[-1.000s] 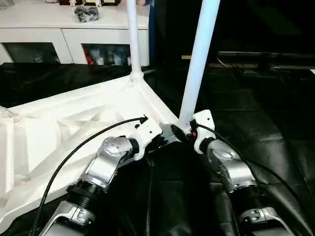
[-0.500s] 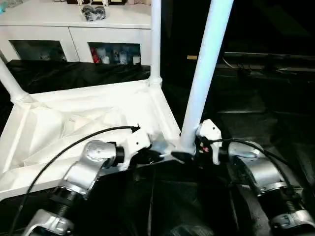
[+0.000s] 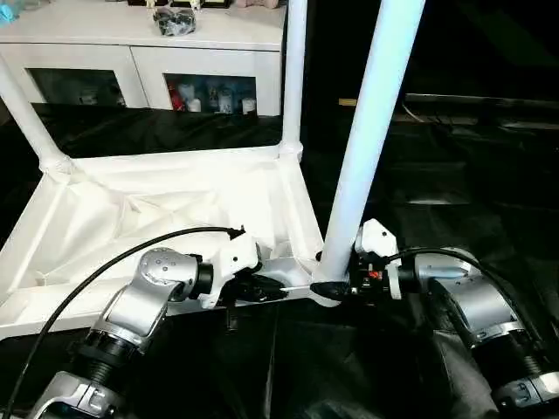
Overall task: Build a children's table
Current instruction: Rotate leg to tighten
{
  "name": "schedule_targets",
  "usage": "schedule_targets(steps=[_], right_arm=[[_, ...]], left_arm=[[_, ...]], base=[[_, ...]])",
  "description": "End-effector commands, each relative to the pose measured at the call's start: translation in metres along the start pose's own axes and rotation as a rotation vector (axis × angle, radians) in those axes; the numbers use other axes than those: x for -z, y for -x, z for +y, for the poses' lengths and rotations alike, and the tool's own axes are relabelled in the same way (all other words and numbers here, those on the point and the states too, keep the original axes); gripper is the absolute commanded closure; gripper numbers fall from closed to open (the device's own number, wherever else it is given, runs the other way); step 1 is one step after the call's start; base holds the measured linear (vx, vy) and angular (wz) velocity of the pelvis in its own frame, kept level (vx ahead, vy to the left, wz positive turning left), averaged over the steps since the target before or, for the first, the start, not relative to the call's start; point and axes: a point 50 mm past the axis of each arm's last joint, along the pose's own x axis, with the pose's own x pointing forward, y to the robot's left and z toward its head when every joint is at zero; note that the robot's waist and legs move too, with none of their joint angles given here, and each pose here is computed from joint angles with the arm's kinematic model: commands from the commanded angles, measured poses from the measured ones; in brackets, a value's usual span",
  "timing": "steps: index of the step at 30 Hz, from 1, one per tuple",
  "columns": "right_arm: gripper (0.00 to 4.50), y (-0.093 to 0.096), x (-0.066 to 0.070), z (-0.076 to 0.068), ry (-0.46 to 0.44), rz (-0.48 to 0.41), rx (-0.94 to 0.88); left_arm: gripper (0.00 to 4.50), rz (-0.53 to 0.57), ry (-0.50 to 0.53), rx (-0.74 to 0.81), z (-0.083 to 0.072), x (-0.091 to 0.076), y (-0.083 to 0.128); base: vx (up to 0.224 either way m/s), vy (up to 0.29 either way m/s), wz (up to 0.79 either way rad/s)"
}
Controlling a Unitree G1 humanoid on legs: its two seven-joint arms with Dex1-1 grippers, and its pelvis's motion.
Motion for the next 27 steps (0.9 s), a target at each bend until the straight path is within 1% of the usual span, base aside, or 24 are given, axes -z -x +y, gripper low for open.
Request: schedule_targets(steps=[1, 2, 3, 5, 7, 10, 11, 12, 14, 16, 17, 19, 21, 22, 23, 24, 26, 27], right_arm=[[1.81, -0.008, 0.0, 0.008, 0.004, -0.001, -0.057], [1.81, -0.013, 0.0, 0.008, -0.016, -0.024, -0.016], [1.81, -0.015, 0.0, 0.008, -0.021, -0.031, -0.003], [1.81, -0.025, -0.001, 0.002, -0.065, -0.073, 0.132], [1.81, -0.039, 0.001, -0.005, -0.108, -0.084, 0.296], [1.82, -0.044, 0.003, -0.007, -0.121, -0.081, 0.347], [1.82, -0.052, 0.003, -0.009, -0.158, -0.085, 0.407], [1.82, -0.052, 0.003, -0.009, -0.158, -0.085, 0.407], [1.82, -0.071, -0.002, -0.011, -0.223, -0.097, 0.507], [1.82, -0.087, -0.01, -0.01, -0.251, -0.116, 0.547], [1.47, -0.092, -0.018, -0.008, -0.253, -0.155, 0.514], [1.12, -0.093, -0.02, -0.007, -0.253, -0.169, 0.499], [1.03, -0.092, -0.022, -0.008, -0.259, -0.179, 0.499], [0.77, -0.09, -0.022, -0.009, -0.259, -0.182, 0.491], [0.77, -0.088, -0.022, -0.01, -0.259, -0.182, 0.49], [0.62, -0.088, -0.022, -0.01, -0.259, -0.182, 0.49], [0.55, -0.079, -0.017, -0.011, -0.191, -0.149, 0.458], [0.55, -0.079, -0.017, -0.011, -0.191, -0.149, 0.458]], left_arm=[[4.5, -0.083, -0.057, 0.039, -0.001, -0.018, -0.009], [4.5, -0.079, -0.051, -0.038, 0.004, -0.018, -0.011], [4.5, -0.078, -0.049, -0.058, 0.006, -0.018, -0.012], [4.5, -0.062, -0.043, -0.178, 0.015, -0.018, -0.017], [4.5, -0.063, -0.033, -0.267, 0.02, -0.021, -0.024], [4.5, -0.063, -0.029, -0.291, 0.021, -0.023, -0.027], [4.5, -0.066, -0.018, -0.309, 0.021, -0.026, -0.032], [4.5, -0.066, -0.018, -0.309, 0.021, -0.026, -0.032], [4.5, -0.064, -0.005, -0.364, 0.022, -0.033, -0.044], [4.5, -0.074, 0.005, -0.389, 0.021, -0.039, -0.054], [4.5, -0.085, -0.004, -0.367, 0.018, -0.041, -0.059], [4.5, -0.086, -0.008, -0.359, 0.017, -0.042, -0.06], [4.5, -0.09, -0.02, -0.353, 0.017, -0.042, -0.06], [4.5, -0.099, -0.024, -0.342, 0.016, -0.042, -0.059], [4.5, -0.104, -0.026, -0.337, 0.016, -0.041, -0.058], [4.5, -0.104, -0.026, -0.337, 0.016, -0.041, -0.058], [4.5, -0.118, -0.048, -0.283, 0.012, -0.038, -0.052], [4.5, -0.118, -0.048, -0.283, 0.012, -0.038, -0.052]], base=[[0.0, 0.0, 0.0], [0.0, 0.0, 0.0], [0.0, 0.0, 0.0], [0.0, 0.0, 0.0], [0.0, 0.0, 0.0], [0.0, 0.0, 0.0], [0.0, 0.0, 0.0], [0.0, 0.0, 0.0], [0.0, 0.0, 0.0], [0.0, 0.0, 0.0], [0.0, 0.0, 0.0], [0.0, 0.0, 0.0], [0.0, 0.0, 0.0], [0.0, 0.0, 0.0], [0.0, 0.0, 0.0], [0.0, 0.0, 0.0], [0.0, 0.0, 0.0], [0.0, 0.0, 0.0]])
